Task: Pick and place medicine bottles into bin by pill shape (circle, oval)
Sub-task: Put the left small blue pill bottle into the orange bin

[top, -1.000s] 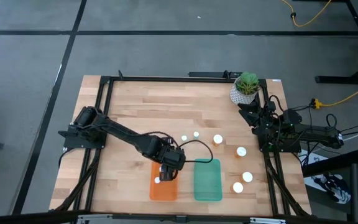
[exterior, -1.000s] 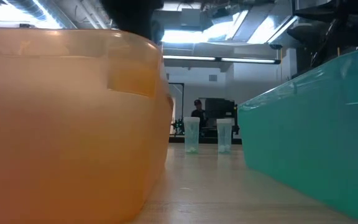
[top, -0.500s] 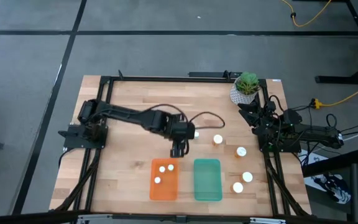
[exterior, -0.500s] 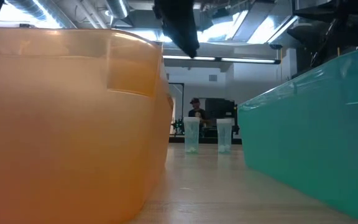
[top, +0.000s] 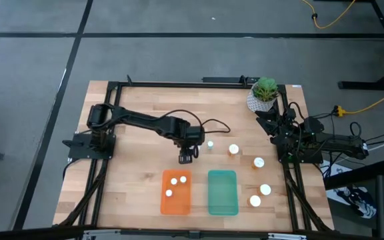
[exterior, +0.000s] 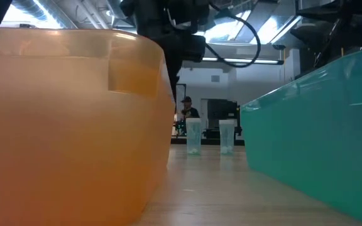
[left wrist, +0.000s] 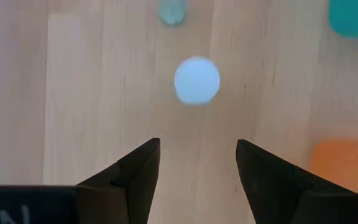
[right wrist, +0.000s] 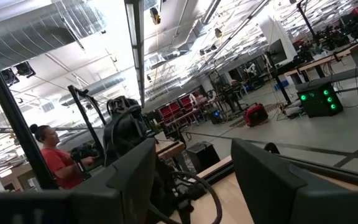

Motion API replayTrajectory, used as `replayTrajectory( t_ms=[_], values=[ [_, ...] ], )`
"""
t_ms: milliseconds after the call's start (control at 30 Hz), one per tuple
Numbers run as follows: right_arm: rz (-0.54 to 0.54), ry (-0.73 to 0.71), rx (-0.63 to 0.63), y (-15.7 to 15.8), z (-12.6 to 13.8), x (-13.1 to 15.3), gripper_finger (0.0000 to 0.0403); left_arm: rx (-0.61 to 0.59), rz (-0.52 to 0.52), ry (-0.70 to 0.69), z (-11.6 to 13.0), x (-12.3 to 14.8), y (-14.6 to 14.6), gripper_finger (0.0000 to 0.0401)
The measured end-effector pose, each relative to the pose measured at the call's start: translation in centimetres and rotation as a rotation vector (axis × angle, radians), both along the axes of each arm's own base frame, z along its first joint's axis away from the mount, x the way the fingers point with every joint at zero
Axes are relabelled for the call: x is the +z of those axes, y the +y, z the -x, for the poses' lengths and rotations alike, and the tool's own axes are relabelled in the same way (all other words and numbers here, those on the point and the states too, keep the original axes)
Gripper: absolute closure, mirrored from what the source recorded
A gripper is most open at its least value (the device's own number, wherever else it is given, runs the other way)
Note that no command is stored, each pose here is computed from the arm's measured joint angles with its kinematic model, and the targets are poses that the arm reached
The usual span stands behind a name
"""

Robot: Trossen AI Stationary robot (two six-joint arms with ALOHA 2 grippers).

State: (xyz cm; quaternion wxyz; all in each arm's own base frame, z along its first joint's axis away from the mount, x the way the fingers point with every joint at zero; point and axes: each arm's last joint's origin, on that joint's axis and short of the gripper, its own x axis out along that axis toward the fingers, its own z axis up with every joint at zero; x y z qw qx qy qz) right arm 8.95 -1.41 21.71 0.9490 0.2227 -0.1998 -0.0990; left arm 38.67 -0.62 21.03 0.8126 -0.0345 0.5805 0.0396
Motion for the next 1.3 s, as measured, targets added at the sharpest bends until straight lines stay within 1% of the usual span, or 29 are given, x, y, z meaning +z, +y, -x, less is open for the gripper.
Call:
replayTrajectory(
  t_ms=[133,233,333,567,800,1000,1033,1300],
  values=[
    [0.0,0.0,0.0,0.0,0.0,0.0,0.019,-0.007,-0.007,-0.042,0.0,-1.4,-0.4,0.0197],
    [0.0,0.0,0.0,0.0,0.0,0.0,0.019,-0.011,-0.007,-0.093,-0.2,-1.9,-0.6,0.0197],
    [-0.022,-0.006,0.008,0.0,0.0,0.0,0.019,-0.004,-0.006,-0.097,0.0,-2.8,-0.6,0.0197],
    [-0.023,-0.007,0.009,0.0,0.0,0.0,0.019,-0.004,-0.06,-0.131,-0.3,-2.6,-0.3,0.0197],
    [-0.02,-0.006,0.007,0.0,0.0,0.0,0.019,-0.007,-0.063,-0.194,-1.0,-2.6,-0.2,0.0197],
    [-0.019,-0.005,0.007,0.0,0.0,0.0,0.019,-0.01,-0.058,-0.165,-1.3,-4.0,-0.3,0.0197],
    [-0.019,-0.004,0.007,0.0,0.0,0.0,0.019,-0.009,-0.058,-0.178,-1.5,-4.2,-0.3,0.0197],
    [-0.019,-0.008,0.008,0.0,0.0,0.0,0.019,-0.005,-0.064,-0.185,-1.6,-4.2,-0.2,0.0197]
  ],
)
